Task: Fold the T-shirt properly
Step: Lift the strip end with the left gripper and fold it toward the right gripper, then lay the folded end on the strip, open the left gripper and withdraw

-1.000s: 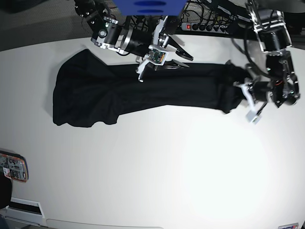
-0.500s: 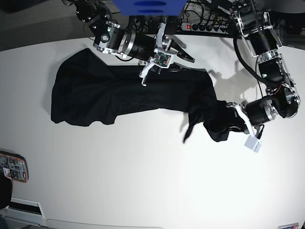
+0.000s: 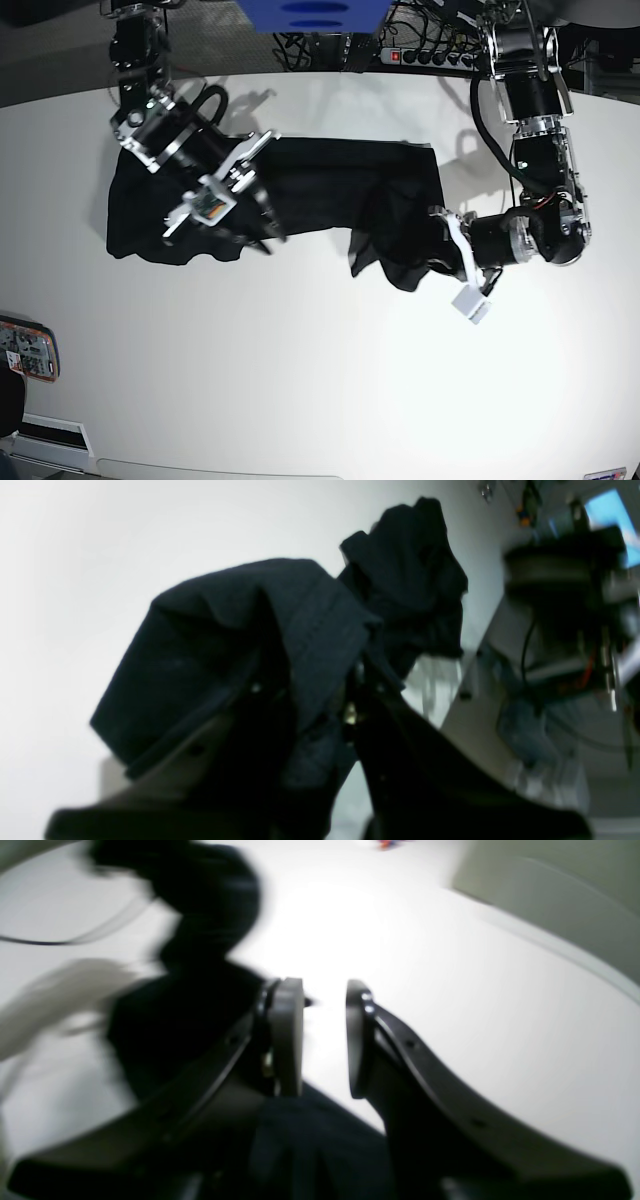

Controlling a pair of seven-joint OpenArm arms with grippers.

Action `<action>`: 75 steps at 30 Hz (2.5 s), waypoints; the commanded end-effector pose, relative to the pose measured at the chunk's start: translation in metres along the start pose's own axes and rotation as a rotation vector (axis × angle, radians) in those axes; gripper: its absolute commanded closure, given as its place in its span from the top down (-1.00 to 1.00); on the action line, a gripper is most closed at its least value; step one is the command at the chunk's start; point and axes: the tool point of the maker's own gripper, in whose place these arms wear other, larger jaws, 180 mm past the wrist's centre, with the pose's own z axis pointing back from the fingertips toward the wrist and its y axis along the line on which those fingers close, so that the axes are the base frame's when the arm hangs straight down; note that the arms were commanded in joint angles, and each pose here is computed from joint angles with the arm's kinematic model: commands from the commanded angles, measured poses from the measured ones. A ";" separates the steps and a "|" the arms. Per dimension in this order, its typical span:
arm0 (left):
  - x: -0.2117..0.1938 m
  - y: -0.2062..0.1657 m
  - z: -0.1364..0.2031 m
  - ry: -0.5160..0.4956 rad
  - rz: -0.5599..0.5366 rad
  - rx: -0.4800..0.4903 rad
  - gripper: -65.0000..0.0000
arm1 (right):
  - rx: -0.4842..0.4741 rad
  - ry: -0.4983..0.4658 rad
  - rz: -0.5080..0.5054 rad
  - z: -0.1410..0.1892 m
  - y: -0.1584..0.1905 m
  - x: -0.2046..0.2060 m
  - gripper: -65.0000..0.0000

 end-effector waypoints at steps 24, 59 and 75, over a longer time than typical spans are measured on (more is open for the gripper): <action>-0.005 -0.050 -0.067 0.061 -0.037 -0.080 -1.00 | -0.148 -0.116 -0.080 0.029 -0.055 0.027 -0.58; 0.064 -0.069 0.022 -0.156 -0.352 0.073 -0.49 | -0.359 0.479 0.213 0.093 -0.149 -0.041 -0.01; 0.062 -0.021 0.106 -0.217 -0.323 0.322 -0.49 | -0.499 0.860 0.186 0.126 -0.195 -0.062 0.22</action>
